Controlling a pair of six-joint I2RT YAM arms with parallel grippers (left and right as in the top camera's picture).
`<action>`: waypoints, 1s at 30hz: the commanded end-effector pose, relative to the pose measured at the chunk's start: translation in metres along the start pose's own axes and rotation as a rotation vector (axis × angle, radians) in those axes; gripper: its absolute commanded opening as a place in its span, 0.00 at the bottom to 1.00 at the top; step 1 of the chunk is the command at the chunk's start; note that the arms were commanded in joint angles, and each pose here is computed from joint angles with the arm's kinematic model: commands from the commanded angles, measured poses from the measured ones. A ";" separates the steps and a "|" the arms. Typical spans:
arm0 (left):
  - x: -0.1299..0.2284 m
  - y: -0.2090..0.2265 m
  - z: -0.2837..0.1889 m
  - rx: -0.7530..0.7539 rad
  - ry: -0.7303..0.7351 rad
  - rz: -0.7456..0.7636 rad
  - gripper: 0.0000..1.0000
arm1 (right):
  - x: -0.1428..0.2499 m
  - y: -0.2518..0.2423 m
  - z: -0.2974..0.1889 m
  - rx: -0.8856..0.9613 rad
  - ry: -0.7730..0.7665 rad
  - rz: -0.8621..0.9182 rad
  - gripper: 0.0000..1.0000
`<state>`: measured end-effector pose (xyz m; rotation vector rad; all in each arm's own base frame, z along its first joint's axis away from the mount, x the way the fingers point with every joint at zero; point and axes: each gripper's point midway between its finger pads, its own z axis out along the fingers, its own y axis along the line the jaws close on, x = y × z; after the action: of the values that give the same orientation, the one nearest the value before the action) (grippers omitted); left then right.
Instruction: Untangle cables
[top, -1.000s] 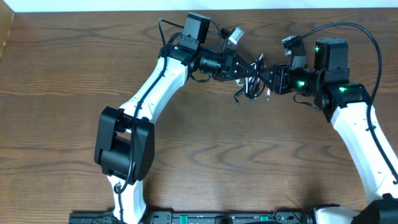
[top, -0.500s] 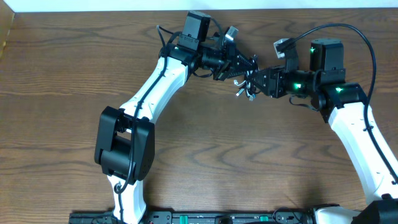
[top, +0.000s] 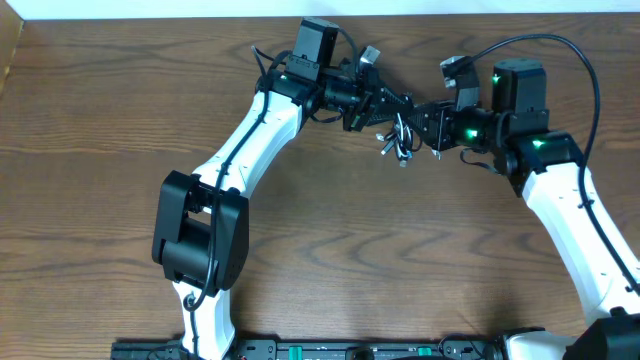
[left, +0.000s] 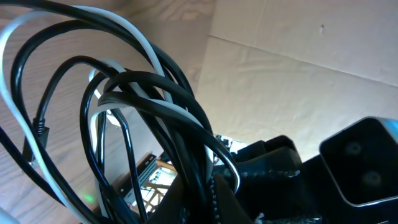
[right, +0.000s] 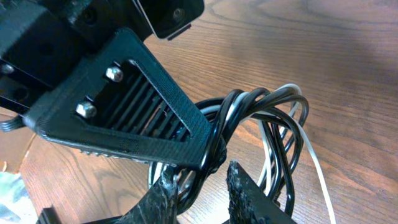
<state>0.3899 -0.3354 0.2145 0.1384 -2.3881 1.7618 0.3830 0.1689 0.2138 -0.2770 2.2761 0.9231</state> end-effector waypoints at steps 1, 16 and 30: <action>0.020 -0.013 0.006 0.037 0.084 -0.035 0.07 | 0.004 -0.008 0.017 0.045 0.012 0.010 0.14; 0.019 -0.012 0.004 0.045 0.076 0.162 0.07 | 0.012 -0.110 -0.012 0.579 -0.048 0.230 0.01; 0.048 -0.027 -0.003 0.195 0.213 0.510 0.08 | 0.011 -0.158 -0.052 0.797 -0.070 0.224 0.01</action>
<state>0.3632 -0.3459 0.2225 -0.3770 -2.3378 1.9337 0.4128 0.0433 0.1511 0.3248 2.4472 0.1761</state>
